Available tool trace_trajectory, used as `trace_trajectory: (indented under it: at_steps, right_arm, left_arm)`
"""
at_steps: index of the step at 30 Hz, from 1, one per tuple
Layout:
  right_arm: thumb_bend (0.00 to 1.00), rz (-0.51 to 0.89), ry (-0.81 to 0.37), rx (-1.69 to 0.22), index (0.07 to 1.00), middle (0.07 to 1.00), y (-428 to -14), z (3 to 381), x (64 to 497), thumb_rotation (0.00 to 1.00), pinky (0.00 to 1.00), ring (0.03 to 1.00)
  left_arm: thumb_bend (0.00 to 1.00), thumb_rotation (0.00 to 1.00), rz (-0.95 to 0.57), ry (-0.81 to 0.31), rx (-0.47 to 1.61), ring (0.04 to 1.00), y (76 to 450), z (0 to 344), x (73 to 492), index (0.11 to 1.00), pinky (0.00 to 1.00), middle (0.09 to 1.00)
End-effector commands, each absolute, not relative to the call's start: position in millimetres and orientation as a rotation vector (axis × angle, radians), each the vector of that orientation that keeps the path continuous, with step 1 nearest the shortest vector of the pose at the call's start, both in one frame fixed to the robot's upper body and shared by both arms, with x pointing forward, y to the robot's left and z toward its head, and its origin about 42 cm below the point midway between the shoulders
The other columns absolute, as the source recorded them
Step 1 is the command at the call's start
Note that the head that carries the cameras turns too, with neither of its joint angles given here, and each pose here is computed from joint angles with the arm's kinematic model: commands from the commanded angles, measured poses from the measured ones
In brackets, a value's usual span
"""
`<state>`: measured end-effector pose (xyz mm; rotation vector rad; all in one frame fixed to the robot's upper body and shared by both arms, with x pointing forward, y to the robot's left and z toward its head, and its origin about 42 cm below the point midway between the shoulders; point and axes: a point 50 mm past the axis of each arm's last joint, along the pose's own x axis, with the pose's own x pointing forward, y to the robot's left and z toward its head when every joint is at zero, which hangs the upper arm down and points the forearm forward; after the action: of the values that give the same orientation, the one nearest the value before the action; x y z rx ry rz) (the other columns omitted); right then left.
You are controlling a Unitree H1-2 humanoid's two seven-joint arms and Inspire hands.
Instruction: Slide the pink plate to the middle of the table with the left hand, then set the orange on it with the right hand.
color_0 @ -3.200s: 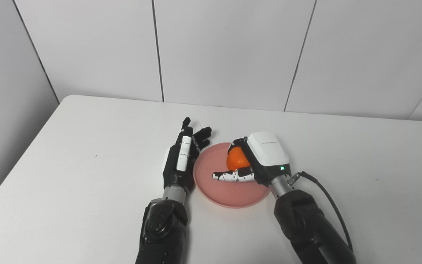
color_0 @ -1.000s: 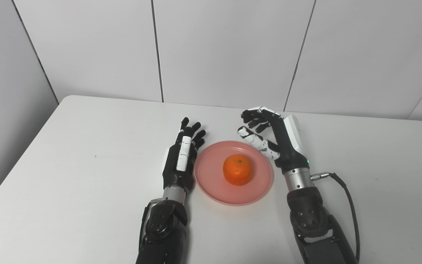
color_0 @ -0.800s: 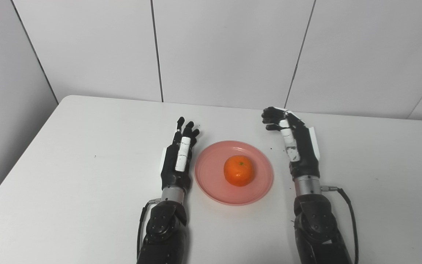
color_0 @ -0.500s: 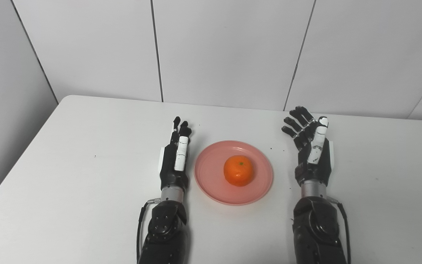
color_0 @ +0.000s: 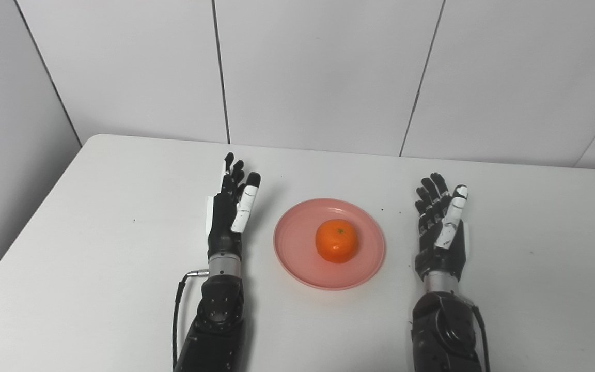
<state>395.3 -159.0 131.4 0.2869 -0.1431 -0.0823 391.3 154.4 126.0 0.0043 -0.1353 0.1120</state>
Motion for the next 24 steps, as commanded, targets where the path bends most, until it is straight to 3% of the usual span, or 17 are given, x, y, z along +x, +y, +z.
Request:
trace_trajectory:
  at_steps: [1, 5, 10, 14, 16, 24]
  right_arm:
    - [0.74, -0.057, -0.144, 0.179, 0.924, 0.937, -162.0, 119.8, 388.8, 1.00, 1.00, 0.988]
    - [0.71, -0.032, -0.130, 0.092, 0.947, 0.975, -163.3, 109.0, 384.1, 1.00, 1.00, 1.000]
    - [0.76, 0.001, -0.106, 0.030, 0.967, 0.999, -164.0, 97.9, 380.3, 1.00, 1.00, 1.000]
    - [0.80, 0.023, -0.107, 0.002, 0.965, 0.949, -164.0, 95.0, 379.0, 1.00, 1.00, 0.995]
    - [0.82, 0.033, -0.118, -0.026, 0.958, 0.916, -164.8, 94.9, 379.1, 1.00, 0.92, 0.927]
    - [0.84, 0.036, -0.127, -0.024, 0.968, 0.961, -166.6, 93.4, 380.5, 1.00, 0.99, 0.991]
  left_arm:
    - [0.90, 0.91, 0.098, -0.078, 0.055, 0.991, 166.1, 113.7, 384.7, 0.993, 0.98, 0.991]
    - [0.87, 0.92, 0.075, -0.059, 0.059, 1.000, 167.9, 116.0, 385.3, 1.000, 1.00, 1.000]
    - [0.86, 0.94, 0.071, -0.050, 0.059, 1.000, 167.5, 113.7, 383.6, 1.000, 1.00, 1.000]
    - [0.88, 0.93, 0.079, -0.051, 0.032, 1.000, 163.2, 109.4, 381.3, 0.998, 1.00, 1.000]
    - [0.89, 0.93, 0.075, -0.049, 0.030, 1.000, 160.7, 108.6, 380.2, 1.000, 1.00, 1.000]
    - [0.88, 0.94, 0.062, -0.041, 0.046, 1.000, 159.6, 109.2, 379.9, 1.000, 1.00, 1.000]
